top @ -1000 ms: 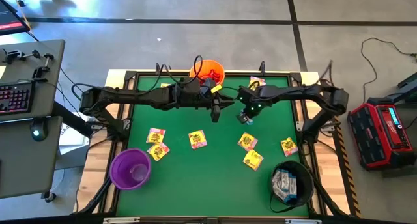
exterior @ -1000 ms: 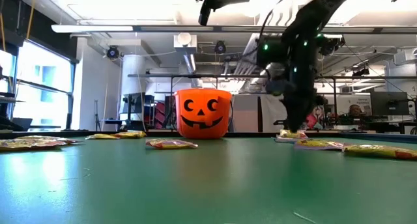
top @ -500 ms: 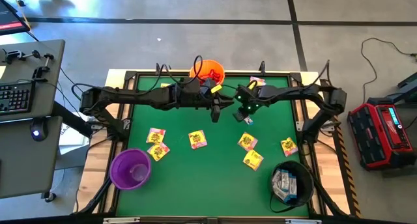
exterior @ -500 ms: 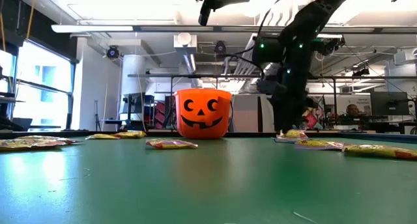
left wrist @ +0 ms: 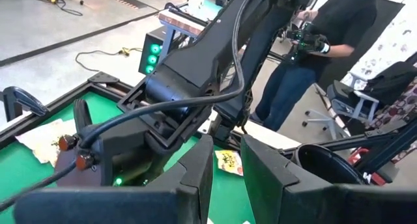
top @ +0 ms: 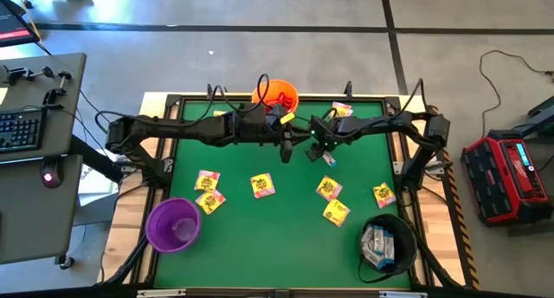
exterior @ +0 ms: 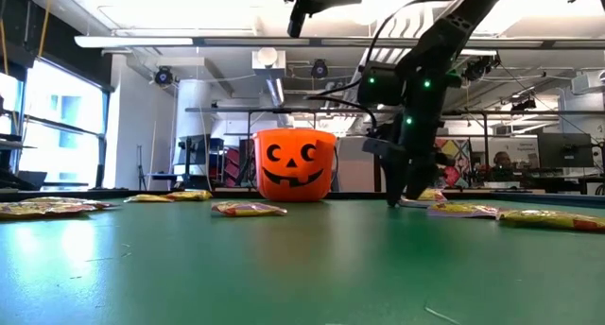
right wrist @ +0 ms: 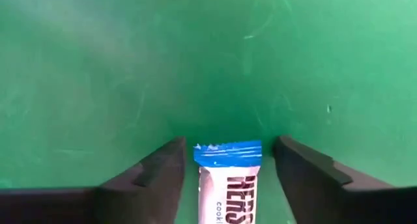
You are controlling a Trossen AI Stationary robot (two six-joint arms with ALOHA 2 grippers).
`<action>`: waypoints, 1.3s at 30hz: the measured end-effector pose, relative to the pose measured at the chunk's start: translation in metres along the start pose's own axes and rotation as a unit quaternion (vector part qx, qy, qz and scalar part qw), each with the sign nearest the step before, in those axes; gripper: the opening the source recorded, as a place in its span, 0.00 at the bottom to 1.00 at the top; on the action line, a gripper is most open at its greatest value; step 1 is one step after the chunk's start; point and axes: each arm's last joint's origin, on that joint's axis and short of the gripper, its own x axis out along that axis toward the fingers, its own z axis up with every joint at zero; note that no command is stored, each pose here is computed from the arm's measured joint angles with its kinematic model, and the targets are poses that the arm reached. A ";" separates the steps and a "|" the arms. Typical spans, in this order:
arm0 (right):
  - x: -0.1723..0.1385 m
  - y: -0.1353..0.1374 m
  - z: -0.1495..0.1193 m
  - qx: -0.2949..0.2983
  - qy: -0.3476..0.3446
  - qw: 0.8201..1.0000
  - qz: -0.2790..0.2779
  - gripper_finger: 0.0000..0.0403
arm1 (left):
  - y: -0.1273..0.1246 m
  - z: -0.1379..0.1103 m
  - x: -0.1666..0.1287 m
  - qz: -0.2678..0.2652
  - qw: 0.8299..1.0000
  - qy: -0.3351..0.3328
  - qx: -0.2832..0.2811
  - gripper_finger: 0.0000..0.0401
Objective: Sort candy by brand, put in halloween buckets
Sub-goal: Put the white chocolate bar into the black bucket
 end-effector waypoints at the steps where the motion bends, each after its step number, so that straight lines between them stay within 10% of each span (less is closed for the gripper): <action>1: 0.001 0.000 0.000 0.000 0.001 1.000 0.000 0.49 | 0.000 0.000 0.000 0.000 1.000 0.000 -0.002 0.17; 10: 0.003 0.001 0.000 0.000 0.005 1.000 0.013 0.04 | 0.001 -0.002 0.000 0.003 1.000 0.009 -0.005 0.17; 17: -0.003 0.001 0.000 -0.012 0.002 1.000 0.021 0.00 | 0.001 -0.002 0.000 0.003 1.000 0.009 -0.006 0.17; 27: -0.036 -0.005 -0.012 -0.148 0.064 0.981 0.105 0.06 | -0.004 -0.004 0.000 -0.002 1.000 0.012 -0.004 0.17; 39: -0.033 -0.009 -0.007 -0.201 0.056 0.968 0.138 0.45 | -0.005 -0.007 0.000 0.001 1.000 0.029 -0.003 0.17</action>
